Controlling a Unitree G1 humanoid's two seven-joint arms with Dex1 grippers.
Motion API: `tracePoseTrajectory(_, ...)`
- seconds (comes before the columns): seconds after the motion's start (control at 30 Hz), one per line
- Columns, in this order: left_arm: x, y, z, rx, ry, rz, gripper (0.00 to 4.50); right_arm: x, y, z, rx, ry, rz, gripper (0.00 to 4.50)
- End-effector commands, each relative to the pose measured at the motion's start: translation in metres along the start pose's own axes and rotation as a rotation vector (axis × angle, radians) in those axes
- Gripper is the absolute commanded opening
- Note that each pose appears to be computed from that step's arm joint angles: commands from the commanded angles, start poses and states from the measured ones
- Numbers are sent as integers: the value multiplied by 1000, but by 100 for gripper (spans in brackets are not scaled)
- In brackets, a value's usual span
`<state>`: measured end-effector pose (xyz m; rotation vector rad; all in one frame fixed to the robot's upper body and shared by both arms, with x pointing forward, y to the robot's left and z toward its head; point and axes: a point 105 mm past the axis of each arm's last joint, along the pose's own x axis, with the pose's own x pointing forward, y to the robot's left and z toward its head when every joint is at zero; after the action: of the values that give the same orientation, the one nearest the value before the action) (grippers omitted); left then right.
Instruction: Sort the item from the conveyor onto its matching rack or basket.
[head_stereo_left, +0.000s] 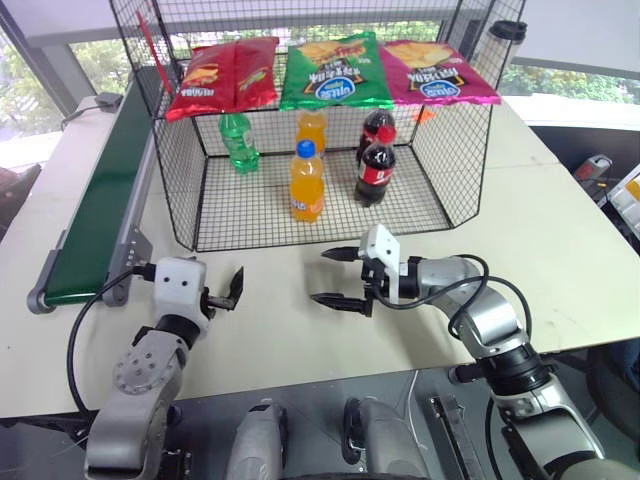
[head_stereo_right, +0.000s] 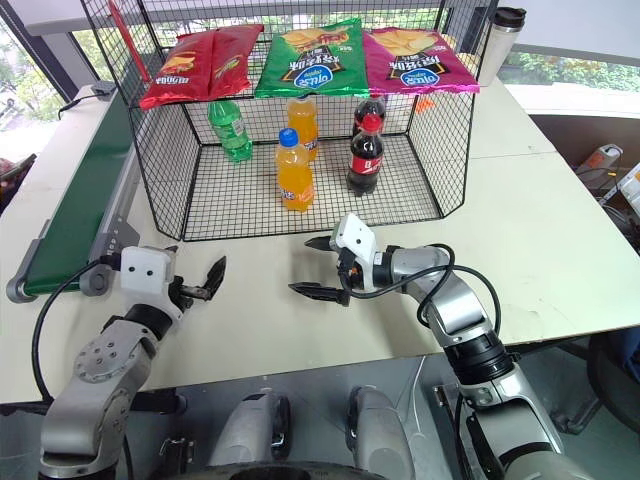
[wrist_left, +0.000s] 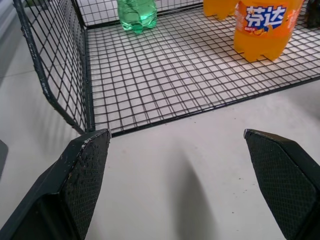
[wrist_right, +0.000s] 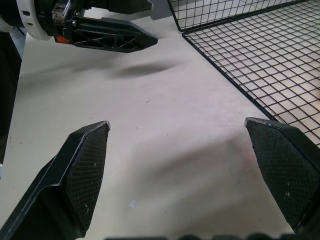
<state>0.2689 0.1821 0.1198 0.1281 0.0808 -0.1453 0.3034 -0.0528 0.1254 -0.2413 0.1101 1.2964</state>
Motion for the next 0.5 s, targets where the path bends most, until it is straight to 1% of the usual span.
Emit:
tracePoseTrajectory(0.03, -3, 0, 15, 8, -63, -6, 444, -2, -1, 12, -37, -30, -2, 450)
tracePoseTrajectory(0.5, -3, 1, 16, 29, -66, 2, 444, -1, 0, 13, -37, -36, -3, 450)
